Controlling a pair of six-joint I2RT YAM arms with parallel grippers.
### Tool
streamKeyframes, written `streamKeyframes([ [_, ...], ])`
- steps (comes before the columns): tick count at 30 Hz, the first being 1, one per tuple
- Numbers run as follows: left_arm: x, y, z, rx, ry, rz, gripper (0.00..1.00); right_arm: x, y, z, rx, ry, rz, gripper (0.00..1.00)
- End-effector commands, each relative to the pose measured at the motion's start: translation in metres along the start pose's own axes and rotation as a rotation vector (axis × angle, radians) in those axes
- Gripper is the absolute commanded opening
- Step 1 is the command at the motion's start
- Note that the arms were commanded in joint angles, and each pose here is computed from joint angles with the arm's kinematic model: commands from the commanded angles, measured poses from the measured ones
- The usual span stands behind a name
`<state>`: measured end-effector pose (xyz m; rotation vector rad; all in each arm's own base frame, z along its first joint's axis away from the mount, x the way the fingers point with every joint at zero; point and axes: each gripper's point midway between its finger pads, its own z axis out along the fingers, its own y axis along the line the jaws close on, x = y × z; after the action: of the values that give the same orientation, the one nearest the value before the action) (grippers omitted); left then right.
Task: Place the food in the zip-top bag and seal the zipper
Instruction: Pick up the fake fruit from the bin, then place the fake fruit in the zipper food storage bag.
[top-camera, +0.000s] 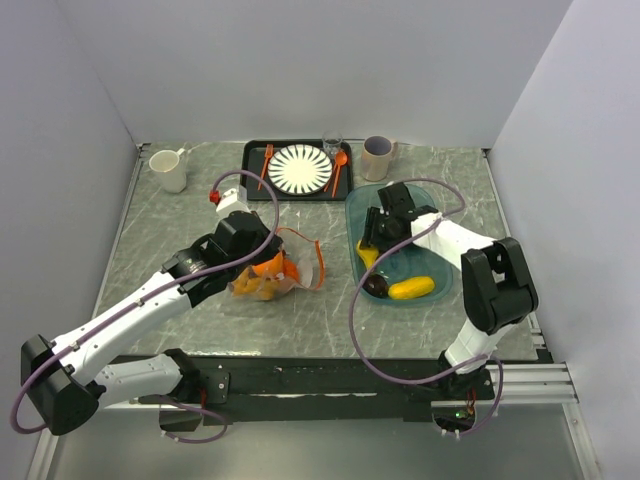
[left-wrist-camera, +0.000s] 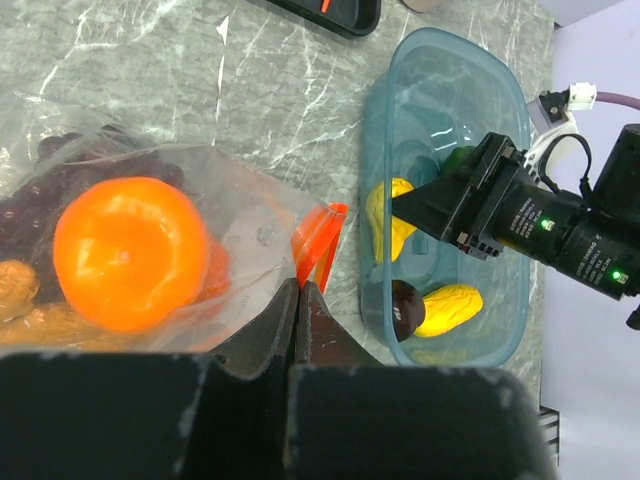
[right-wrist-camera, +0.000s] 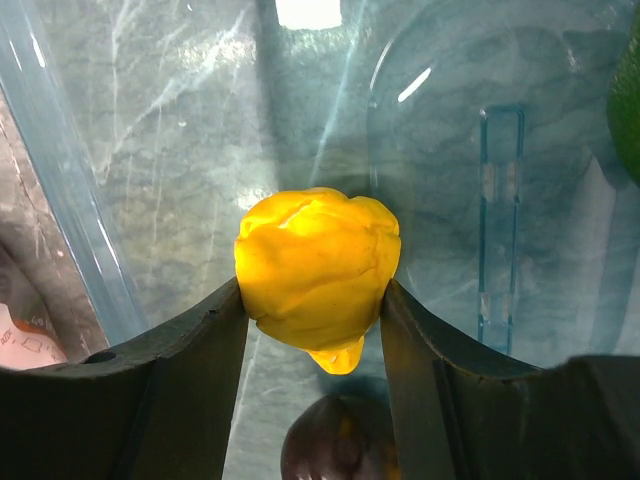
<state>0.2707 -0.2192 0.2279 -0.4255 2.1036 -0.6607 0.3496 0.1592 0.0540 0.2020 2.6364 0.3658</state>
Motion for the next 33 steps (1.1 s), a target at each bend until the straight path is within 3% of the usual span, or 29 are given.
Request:
streamKeyframes([
  [1, -0.012, -0.014, -0.004, 0.04, -0.03, -0.017, 0.01, -0.017, 0.008, -0.02, -0.044, -0.078, 0.004, 0.21],
  [9, -0.011, -0.014, -0.004, 0.045, -0.031, -0.02, 0.01, -0.037, 0.019, -0.075, -0.104, -0.222, 0.033, 0.2],
  [14, -0.01, -0.014, -0.002, 0.049, -0.028, -0.022, 0.01, -0.031, 0.056, -0.114, -0.322, -0.264, 0.026, 0.22],
  [23, -0.008, -0.016, -0.001, 0.055, -0.025, -0.026, 0.01, 0.017, 0.13, -0.14, -0.581, -0.155, -0.078, 0.24],
  [33, -0.008, -0.017, -0.002, 0.057, -0.019, -0.023, 0.01, 0.044, 0.173, -0.12, -0.63, -0.018, -0.209, 0.24],
])
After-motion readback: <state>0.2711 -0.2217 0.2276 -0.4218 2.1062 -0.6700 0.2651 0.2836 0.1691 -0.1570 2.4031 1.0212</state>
